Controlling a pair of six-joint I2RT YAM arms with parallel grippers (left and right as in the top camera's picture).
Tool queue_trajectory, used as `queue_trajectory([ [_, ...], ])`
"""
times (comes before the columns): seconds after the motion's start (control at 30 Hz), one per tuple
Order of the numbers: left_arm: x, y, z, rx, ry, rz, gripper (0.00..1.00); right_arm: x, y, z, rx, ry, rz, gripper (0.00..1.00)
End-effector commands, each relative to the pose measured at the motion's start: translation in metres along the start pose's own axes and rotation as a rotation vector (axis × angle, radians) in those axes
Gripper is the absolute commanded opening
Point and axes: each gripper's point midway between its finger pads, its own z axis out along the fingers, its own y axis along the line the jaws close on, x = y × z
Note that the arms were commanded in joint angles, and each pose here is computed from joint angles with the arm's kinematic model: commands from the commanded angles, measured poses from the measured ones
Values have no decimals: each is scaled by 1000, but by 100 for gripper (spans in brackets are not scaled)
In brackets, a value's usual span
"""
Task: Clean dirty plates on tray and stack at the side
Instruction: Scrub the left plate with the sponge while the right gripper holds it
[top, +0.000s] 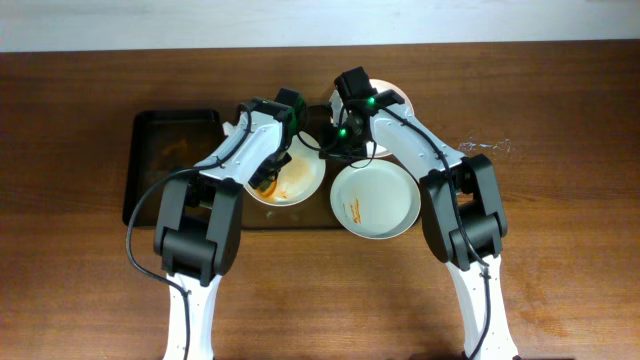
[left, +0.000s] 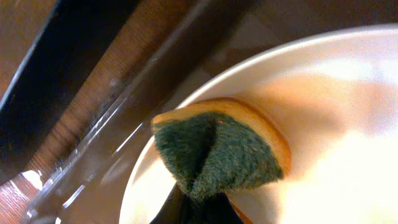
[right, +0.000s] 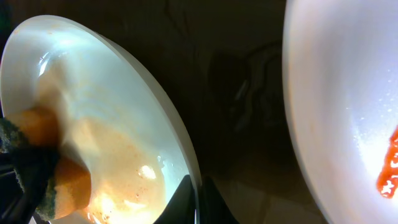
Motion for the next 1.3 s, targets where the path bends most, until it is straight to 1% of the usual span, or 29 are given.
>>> queue_trajectory([
  [0.0, 27, -7, 21, 55, 125, 391, 0, -2, -9, 0, 28, -7, 14, 5],
  [0.03, 38, -20, 18, 148, 172, 563, 0, -2, -9, 0, 28, -7, 14, 5],
  [0.07, 58, -40, 9, 328, 230, 810, 0, -2, -9, 0, 28, -7, 14, 4],
  [0.1, 66, -48, 4, 406, 240, 909, 0, -2, -9, 0, 27, -8, 13, 5],
  [0.13, 75, -61, -4, 531, 232, 1072, 0, -3, -8, 0, 27, -10, 13, 4],
  [0.2, 77, -70, -8, 601, 196, 1172, 0, -3, -8, 0, 27, -9, 13, 5],
  [0.3, 68, -84, -10, 630, 128, 1165, 0, -3, -8, 0, 27, -10, 13, 4],
  [0.33, 58, -94, -11, 643, 84, 1113, 0, -3, -8, 0, 27, -10, 13, 4],
  [0.4, 35, -100, -5, 567, 16, 944, 0, -3, -8, 0, 27, -10, 13, 5],
  [0.43, 17, -98, 0, 488, -37, 819, 0, -3, -8, 0, 27, -10, 13, 5],
  [0.47, -3, -91, 6, 391, -95, 671, 0, -3, -8, 0, 27, -10, 13, 4],
  [0.5, -22, -77, 10, 288, -147, 483, 0, -3, -8, 0, 27, -10, 12, 5],
  [0.53, -27, -68, 12, 243, -158, 390, 0, -3, -8, 0, 27, -10, 12, 5],
  [0.6, -21, -54, 16, 189, -118, 291, 0, -3, -8, 0, 27, -10, 13, 4],
  [0.63, -16, -46, 18, 159, -91, 273, 0, -3, -8, 0, 27, -10, 13, 4],
  [0.73, -5, -28, 21, 96, -37, 300, 0, -3, -8, 0, 27, -10, 13, 4],
  [0.77, 3, -27, 21, 97, -4, 313, 0, -3, -8, 0, 27, -10, 13, 4],
  [0.8, 18, -28, 19, 114, 58, 340, 0, -3, -8, 0, 27, -10, 13, 5],
  [0.83, 34, -36, 16, 174, 119, 458, 0, -3, -8, 0, 27, -10, 12, 5],
  [0.9, 37, -49, 13, 247, 115, 563, 0, -3, -8, 0, 26, -10, 13, 5],
  [0.97, 50, -69, 5, 391, 139, 743, 0, -3, -8, 0, 27, -9, 13, 5],
  [1.03, 56, -81, -2, 482, 137, 846, 0, -3, -8, 0, 27, -10, 12, 5],
  [1.1, 50, -86, -2, 491, 104, 841, 0, -3, -8, 0, 27, -10, 12, 4],
  [1.2, 23, -87, 4, 404, -25, 809, 0, -3, -8, 0, 27, -10, 12, 4],
  [1.23, 11, -84, 6, 358, -60, 704, 0, -3, -8, 0, 27, -11, 13, 5],
  [1.27, 6, -82, 7, 332, -73, 632, 0, -3, -8, 0, 27, -11, 13, 4],
])
